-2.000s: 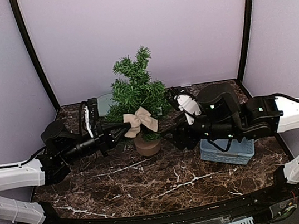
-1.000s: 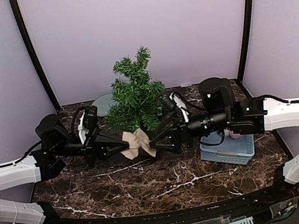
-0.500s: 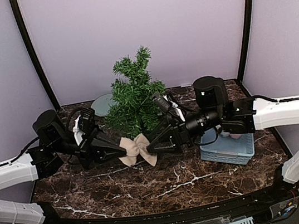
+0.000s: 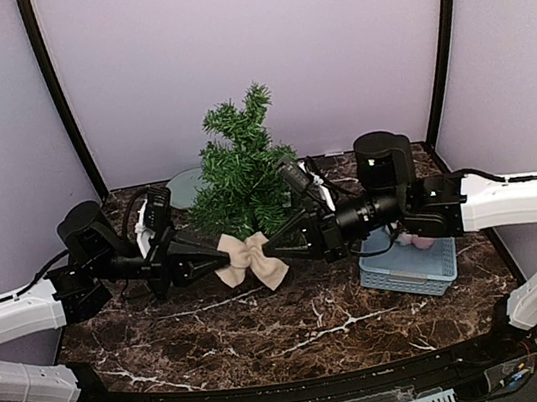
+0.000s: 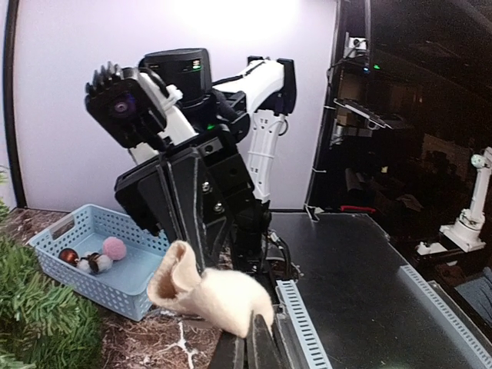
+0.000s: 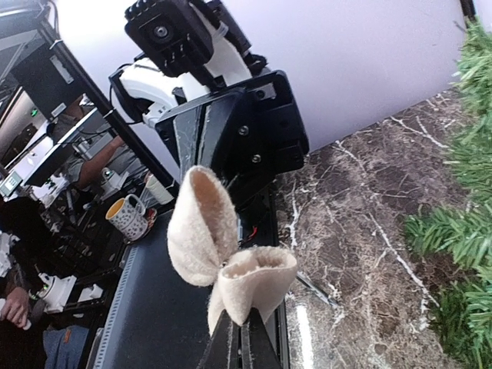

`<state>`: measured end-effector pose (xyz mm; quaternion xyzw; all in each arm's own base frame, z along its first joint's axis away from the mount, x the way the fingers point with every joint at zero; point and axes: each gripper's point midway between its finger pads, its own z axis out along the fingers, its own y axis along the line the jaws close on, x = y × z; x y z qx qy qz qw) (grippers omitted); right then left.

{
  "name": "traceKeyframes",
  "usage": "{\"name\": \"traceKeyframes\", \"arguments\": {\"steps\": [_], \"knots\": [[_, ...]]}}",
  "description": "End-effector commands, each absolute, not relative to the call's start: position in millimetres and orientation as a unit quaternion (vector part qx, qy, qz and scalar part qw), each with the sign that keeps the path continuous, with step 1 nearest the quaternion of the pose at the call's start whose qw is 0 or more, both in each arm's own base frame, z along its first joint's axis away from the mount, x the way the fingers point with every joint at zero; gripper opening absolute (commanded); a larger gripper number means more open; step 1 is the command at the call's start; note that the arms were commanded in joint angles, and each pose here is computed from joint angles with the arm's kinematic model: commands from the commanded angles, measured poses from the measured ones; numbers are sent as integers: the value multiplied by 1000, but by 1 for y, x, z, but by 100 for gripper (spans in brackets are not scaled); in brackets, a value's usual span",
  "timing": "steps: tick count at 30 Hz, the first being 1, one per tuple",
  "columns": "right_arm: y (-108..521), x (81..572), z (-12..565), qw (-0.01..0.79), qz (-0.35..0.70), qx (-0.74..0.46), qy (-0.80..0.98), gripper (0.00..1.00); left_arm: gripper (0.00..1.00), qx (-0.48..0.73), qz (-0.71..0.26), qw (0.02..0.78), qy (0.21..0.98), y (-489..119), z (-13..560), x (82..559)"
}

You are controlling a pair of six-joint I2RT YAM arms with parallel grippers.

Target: Decorate the small christmas tree

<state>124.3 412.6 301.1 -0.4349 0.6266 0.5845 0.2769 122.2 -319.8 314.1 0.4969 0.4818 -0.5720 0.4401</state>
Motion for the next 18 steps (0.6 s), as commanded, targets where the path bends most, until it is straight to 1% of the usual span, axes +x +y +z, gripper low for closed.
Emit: {"name": "traceKeyframes", "arguments": {"steps": [1, 5, 9, 13, 18], "knots": [[404, 160, 304, 354, 531, -379, 670, 0, 0, 437, -535, 475, 545, -314, 304, 148], [403, 192, 291, 391, 480, -319, 718, 0, 0, 381, -487, 501, 605, -303, 287, 178], [422, 207, 275, 397, 445, -298, 745, 0, 0, 331, -432, 518, 660, -290, 271, 209], [442, 212, 268, 407, 415, -287, 761, 0, 0, 302, -398, 513, 698, -285, 258, 229], [442, 229, 255, 431, 351, -247, 793, 0, 0, 249, -376, 512, 732, -270, 246, 252]]}}
